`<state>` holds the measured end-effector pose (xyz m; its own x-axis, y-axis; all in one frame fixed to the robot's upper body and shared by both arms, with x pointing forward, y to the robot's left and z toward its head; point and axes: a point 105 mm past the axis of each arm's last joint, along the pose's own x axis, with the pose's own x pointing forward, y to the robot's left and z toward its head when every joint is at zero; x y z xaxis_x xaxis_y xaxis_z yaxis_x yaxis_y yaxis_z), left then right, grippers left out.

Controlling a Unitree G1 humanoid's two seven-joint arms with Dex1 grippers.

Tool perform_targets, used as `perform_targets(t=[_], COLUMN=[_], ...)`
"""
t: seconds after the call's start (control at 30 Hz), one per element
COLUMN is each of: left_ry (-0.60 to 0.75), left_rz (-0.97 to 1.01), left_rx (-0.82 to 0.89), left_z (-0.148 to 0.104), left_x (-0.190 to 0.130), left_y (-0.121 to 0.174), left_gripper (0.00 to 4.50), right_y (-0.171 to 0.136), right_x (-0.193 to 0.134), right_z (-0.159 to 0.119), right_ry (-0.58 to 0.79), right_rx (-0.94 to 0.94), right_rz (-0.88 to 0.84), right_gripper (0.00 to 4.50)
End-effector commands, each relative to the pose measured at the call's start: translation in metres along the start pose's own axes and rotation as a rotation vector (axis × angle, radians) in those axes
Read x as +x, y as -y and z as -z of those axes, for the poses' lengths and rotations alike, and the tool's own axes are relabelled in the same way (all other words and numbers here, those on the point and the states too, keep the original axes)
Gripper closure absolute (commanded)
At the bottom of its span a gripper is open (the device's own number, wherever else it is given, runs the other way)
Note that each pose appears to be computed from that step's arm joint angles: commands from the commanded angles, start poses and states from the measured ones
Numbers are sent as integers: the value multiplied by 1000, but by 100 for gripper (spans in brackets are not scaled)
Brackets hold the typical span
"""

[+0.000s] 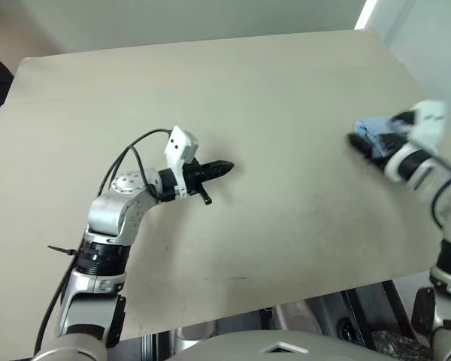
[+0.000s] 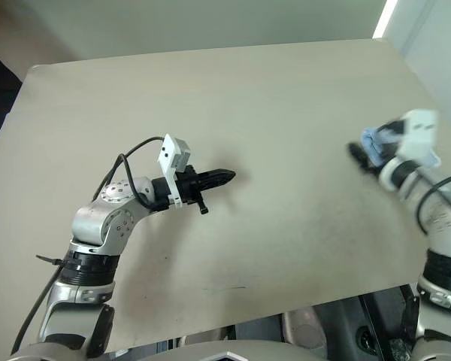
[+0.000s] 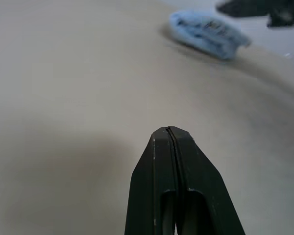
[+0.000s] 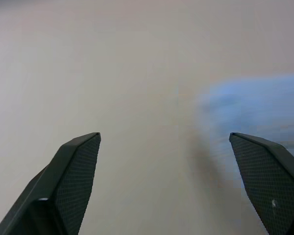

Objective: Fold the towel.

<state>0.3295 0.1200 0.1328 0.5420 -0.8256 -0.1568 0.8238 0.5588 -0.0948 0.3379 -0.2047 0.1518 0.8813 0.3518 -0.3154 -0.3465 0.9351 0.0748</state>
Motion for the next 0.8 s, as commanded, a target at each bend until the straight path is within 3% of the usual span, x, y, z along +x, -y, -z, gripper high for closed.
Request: perform_targets(t=[0.03, 0.2, 0.8], left_ry=[15, 15, 16], left_rz=[-42, -104, -104], left_rx=[39, 40, 40], left_z=[-5, -6, -6], left_x=[-11, -35, -36], left_y=[-9, -22, -21], left_gripper=[450, 450, 450], right_y=[-15, -43, -42], right_x=[-2, -4, -3], right_z=[-12, 16, 17], right_ry=[49, -17, -8], right_rx=[-122, -269, -289], right_rz=[-94, -335, -354], right_gripper=[4, 4, 4])
